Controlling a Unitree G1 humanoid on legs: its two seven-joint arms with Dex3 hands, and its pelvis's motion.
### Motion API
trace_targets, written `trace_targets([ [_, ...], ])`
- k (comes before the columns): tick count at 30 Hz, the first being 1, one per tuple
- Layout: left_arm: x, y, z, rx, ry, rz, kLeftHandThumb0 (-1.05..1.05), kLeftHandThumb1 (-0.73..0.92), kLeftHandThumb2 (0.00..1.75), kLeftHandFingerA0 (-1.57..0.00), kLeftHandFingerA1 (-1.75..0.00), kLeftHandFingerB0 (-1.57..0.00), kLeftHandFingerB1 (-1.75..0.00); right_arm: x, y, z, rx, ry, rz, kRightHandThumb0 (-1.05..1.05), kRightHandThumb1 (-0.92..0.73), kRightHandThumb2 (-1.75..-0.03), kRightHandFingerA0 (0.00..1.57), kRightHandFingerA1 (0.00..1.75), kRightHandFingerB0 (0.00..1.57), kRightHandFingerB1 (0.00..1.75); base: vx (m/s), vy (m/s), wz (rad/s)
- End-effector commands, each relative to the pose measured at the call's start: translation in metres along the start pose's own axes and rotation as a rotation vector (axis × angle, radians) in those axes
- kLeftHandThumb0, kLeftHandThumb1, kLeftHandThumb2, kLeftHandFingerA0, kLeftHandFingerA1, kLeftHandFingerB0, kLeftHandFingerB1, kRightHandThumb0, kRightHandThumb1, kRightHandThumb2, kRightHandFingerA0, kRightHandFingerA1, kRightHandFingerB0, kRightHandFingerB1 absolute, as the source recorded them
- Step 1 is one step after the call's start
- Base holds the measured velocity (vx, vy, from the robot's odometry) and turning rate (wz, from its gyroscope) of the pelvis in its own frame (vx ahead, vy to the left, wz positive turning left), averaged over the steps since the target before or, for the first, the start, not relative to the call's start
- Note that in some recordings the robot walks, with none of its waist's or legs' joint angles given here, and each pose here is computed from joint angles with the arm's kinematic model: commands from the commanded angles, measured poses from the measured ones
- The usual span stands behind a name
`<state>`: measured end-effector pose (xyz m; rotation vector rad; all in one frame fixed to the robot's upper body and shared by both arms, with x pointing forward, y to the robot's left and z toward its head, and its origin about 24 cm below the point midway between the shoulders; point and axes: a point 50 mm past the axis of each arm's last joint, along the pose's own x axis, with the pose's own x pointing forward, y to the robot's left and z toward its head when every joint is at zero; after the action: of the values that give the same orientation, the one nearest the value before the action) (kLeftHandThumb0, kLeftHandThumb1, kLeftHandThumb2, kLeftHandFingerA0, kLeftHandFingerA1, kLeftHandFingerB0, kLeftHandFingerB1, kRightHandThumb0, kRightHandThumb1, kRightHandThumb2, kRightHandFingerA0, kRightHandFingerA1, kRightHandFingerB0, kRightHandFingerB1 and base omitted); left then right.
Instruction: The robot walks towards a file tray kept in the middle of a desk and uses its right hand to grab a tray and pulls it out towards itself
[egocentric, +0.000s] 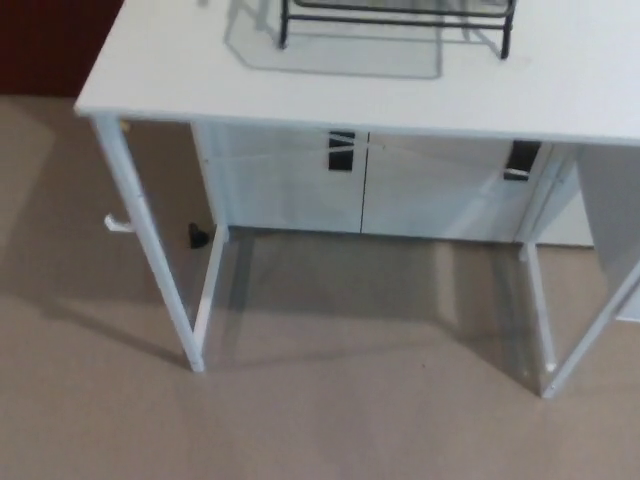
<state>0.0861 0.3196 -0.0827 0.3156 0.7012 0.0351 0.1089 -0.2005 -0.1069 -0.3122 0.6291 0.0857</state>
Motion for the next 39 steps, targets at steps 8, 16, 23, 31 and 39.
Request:
trace_targets([
  [8, 0.001, 0.006, 0.01, 0.062, -0.049, 0.02, -0.42, 0.32, 0.61, -0.5, -0.47, -0.35, -0.43, 0.004, -0.007, 0.009, -0.032, -0.028, -0.004, -0.35, -0.54, -1.03, 0.45, 0.77, 0.16, 0.58, 0.23, -0.107, -0.02],
  [16, 0.0, 0.005, 0.012, 0.076, -0.073, 0.017, -0.44, 0.32, 0.62, -0.5, -0.48, -0.34, -0.44, 0.008, -0.008, 0.01, -0.033, -0.026, -0.008, -0.35, -0.54, -1.03, 0.47, 0.78, 0.17, 0.58, 0.32, 0.161, -0.09],
  [23, 0.0, 0.005, 0.014, 0.065, -0.071, 0.02, -0.42, 0.32, 0.62, -0.51, -0.48, -0.35, -0.44, 0.008, -0.009, 0.012, -0.051, -0.035, -0.004, -0.36, -0.54, -1.04, 0.49, 0.81, 0.18, 0.59, 0.22, 0.017, 0.1],
  [31, -0.002, 0.008, 0.011, 0.057, -0.064, 0.028, -0.42, 0.32, 0.61, -0.5, -0.48, -0.35, -0.44, 0.01, -0.005, 0.013, -0.051, -0.033, 0.003, -0.34, -0.54, -1.03, 0.48, 0.8, 0.17, 0.58, 0.25, -0.161, 0.08],
  [39, -0.004, 0.003, 0.012, 0.062, -0.081, 0.01, -0.42, 0.32, 0.61, -0.52, -0.48, -0.36, -0.44, 0.012, -0.006, 0.015, -0.039, -0.037, 0.008, -0.33, -0.55, -1.03, 0.44, 0.76, 0.17, 0.58, 0.1, -0.04, -0.1],
])
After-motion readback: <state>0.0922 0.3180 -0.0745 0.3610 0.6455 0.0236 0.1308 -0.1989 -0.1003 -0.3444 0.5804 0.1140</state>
